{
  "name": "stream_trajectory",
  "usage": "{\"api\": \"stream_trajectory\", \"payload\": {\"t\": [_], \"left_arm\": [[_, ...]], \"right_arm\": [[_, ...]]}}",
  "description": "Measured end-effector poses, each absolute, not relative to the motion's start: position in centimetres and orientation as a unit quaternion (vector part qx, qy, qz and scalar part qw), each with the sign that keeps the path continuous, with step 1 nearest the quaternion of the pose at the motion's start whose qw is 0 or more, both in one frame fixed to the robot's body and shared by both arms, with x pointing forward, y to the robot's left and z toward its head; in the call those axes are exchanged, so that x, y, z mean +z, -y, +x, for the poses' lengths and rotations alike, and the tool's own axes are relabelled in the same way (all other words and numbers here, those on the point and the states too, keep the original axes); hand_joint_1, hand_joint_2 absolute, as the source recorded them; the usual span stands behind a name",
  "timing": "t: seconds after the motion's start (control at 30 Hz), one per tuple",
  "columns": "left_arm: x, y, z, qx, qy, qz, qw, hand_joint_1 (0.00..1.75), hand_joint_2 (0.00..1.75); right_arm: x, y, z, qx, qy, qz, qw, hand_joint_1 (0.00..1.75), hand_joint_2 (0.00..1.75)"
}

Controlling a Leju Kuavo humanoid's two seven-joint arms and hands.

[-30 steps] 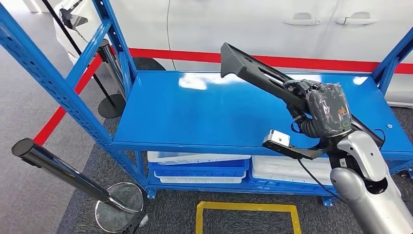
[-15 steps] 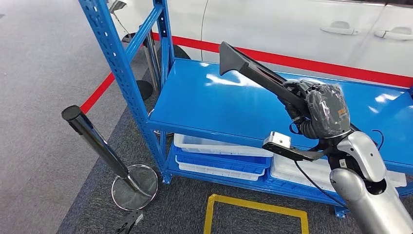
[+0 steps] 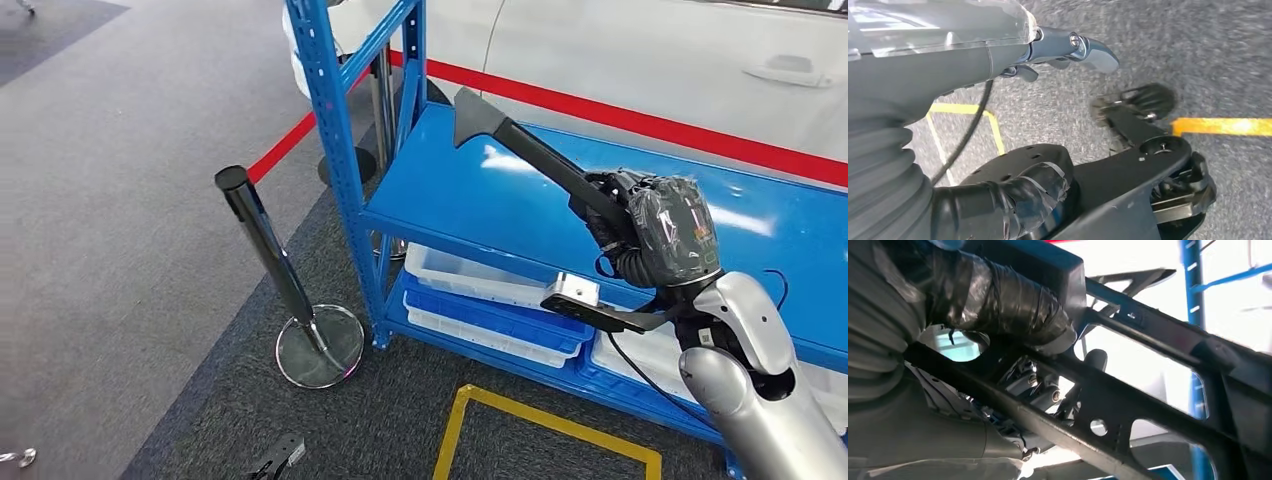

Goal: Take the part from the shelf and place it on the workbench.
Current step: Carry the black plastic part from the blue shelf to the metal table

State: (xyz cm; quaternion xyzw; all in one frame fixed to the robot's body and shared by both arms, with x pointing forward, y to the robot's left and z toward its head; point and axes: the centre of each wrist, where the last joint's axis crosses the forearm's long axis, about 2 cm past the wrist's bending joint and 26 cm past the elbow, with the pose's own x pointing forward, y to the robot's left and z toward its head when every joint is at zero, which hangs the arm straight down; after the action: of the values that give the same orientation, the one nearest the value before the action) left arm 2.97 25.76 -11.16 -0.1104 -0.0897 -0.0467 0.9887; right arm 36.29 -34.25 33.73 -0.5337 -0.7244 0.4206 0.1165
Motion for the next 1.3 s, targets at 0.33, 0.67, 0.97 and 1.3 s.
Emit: {"api": "stream_trajectory", "payload": {"t": [0.33,0.67,0.97,1.3], "left_arm": [[-11.2,-25.9,3.0,-0.049,0.092,-0.108,0.989,0.0,1.75],[-11.2,-25.8,3.1,-0.058,0.092,-0.11,0.988,0.0,1.75],[-11.2,-25.8,3.0,-0.064,0.09,-0.113,0.987,0.0,1.75],[-11.1,-25.9,3.3,-0.066,0.096,-0.11,0.987,0.0,1.75]], "right_arm": [[33.5,34.4,36.0,0.422,0.723,-0.535,0.115,1.75,1.75],[33.3,35.1,35.8,0.423,0.716,-0.544,0.116,1.75,1.75],[33.6,35.3,35.7,0.421,0.713,-0.551,0.109,1.75,1.75],[33.8,35.4,35.7,0.42,0.711,-0.554,0.107,1.75,1.75]]}}
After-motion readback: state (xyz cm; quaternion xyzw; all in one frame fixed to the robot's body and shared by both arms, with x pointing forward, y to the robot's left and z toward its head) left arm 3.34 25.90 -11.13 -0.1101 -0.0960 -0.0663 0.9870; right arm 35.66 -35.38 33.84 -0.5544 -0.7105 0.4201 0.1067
